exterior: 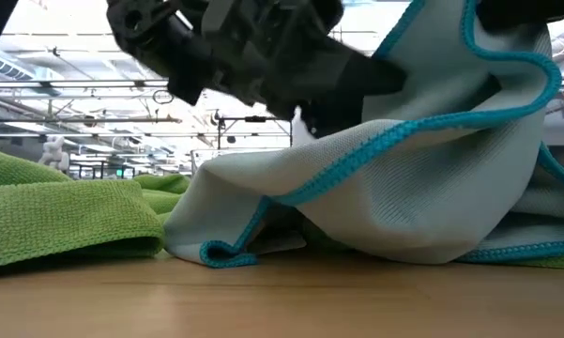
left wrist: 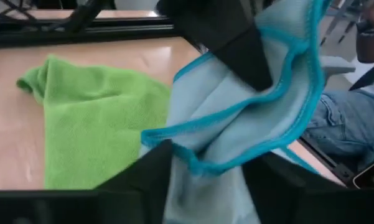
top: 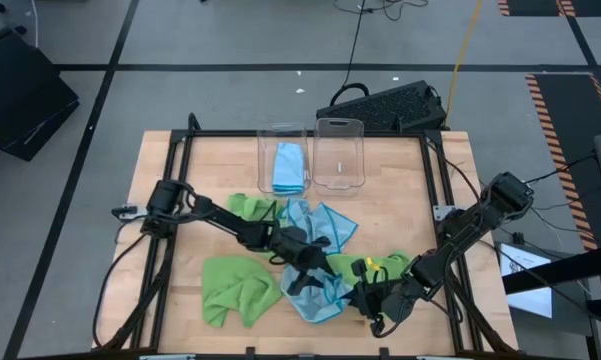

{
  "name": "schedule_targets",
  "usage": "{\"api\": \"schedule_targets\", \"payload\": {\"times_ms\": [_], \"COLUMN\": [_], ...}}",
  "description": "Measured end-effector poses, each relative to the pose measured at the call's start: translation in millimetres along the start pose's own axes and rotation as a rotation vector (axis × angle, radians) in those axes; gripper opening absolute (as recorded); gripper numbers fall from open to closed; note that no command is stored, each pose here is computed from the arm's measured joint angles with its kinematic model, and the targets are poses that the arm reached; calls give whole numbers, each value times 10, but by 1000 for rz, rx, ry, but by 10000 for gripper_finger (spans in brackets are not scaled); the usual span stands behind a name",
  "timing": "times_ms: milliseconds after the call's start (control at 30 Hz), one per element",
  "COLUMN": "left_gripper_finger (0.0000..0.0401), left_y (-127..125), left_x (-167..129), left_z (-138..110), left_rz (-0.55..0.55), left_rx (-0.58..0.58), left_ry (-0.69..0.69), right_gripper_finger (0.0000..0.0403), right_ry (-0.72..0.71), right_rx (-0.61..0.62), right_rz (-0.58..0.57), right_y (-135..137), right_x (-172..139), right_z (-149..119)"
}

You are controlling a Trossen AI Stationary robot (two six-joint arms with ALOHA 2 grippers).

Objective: Fold microfiber towels
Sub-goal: Fold the bottom blue microfiber towel

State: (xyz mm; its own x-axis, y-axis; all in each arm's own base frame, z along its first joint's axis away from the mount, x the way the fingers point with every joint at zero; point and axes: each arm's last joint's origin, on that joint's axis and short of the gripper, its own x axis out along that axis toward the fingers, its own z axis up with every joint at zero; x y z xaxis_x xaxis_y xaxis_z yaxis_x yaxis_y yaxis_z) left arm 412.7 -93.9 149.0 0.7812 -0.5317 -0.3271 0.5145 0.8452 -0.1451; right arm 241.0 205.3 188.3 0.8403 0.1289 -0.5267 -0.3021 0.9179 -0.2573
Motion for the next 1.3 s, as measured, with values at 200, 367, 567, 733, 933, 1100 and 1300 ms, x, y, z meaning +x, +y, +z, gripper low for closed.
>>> {"api": "schedule_targets", "payload": {"times_ms": [200,367,567,733,933,1100,1300], "left_gripper_finger": [23,10,7,5,4,4,3], "left_y": [-10,-174,-410,-697,-1173,-1580,-1934], "left_x": [-61,-228,-653,-1134,-1308,-1201,-1027], "left_z": [52,297,759,1087,1307,1354,1395], "left_rz": [56,160,470,605,542,509,453], "left_rx": [5,60,156,133,131,135,175], "left_ry": [110,130,103,65,-95,-238,-353], "right_gripper_finger": [4,4,4,4,4,4,4], "right_ry": [3,-24,-90,-228,-515,-628,-727], "right_rx": [-3,-2,-15,-10,110,158,234], "right_rz": [-3,-103,-294,-424,-389,-209,2], "right_y": [11,-53,-400,-655,-854,-813,-606], "right_x": [-8,-60,-142,-362,-641,-676,-694], "right_z": [-4,47,215,455,746,805,930]}}
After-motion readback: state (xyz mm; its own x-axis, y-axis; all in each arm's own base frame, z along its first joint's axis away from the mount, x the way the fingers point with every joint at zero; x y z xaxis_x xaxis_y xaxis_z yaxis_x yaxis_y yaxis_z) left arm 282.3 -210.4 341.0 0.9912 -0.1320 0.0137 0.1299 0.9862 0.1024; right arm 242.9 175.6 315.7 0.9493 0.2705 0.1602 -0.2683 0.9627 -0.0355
